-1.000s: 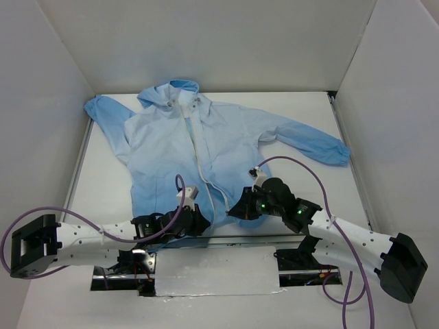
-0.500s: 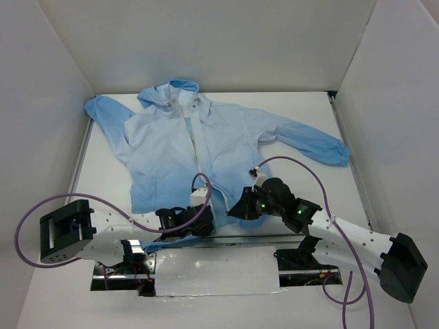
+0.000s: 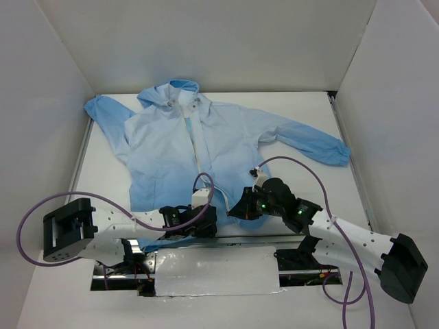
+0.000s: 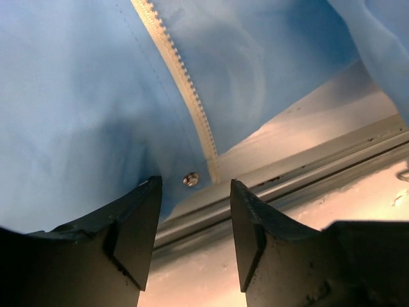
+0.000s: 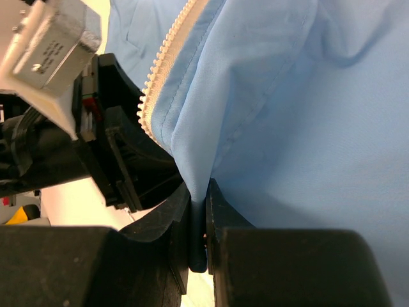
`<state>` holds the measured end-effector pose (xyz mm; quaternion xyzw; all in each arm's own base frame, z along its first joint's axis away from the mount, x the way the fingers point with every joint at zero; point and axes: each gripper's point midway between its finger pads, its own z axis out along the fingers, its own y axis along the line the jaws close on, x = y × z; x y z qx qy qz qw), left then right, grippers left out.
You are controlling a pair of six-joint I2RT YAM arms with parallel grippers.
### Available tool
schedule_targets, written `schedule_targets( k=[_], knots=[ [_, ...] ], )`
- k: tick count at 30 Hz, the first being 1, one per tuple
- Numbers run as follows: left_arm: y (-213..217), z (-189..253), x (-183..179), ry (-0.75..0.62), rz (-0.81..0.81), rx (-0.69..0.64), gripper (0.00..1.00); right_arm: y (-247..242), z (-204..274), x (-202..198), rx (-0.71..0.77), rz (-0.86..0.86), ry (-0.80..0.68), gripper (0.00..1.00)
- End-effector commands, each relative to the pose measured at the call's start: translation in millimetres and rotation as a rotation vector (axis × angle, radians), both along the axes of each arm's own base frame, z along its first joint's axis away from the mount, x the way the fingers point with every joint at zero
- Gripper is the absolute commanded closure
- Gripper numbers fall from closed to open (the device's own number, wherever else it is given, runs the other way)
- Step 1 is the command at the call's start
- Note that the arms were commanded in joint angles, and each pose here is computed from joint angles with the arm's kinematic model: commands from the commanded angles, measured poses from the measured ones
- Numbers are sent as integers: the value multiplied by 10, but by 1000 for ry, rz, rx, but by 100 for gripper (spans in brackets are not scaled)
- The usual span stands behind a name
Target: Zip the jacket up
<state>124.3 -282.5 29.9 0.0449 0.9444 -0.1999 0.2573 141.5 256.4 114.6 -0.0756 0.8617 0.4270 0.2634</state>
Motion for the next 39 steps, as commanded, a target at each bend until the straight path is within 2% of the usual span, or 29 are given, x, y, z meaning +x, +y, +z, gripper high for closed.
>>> schedule_targets(
  k=[1, 7, 12, 39],
  knots=[
    [44, 105, 9, -15, 11, 74, 41, 16, 104, 55, 27, -8, -42, 100],
    [131, 294, 6, -43, 59, 122, 41, -4, 110, 65, 20, -14, -48, 100],
    [281, 201, -5, -25, 94, 209, 38, -47, 104, 104, -2, -43, -52, 100],
    [60, -28, 0, 11, 82, 284, 36, -143, 31, 94, -34, -66, -59, 100]
  ],
)
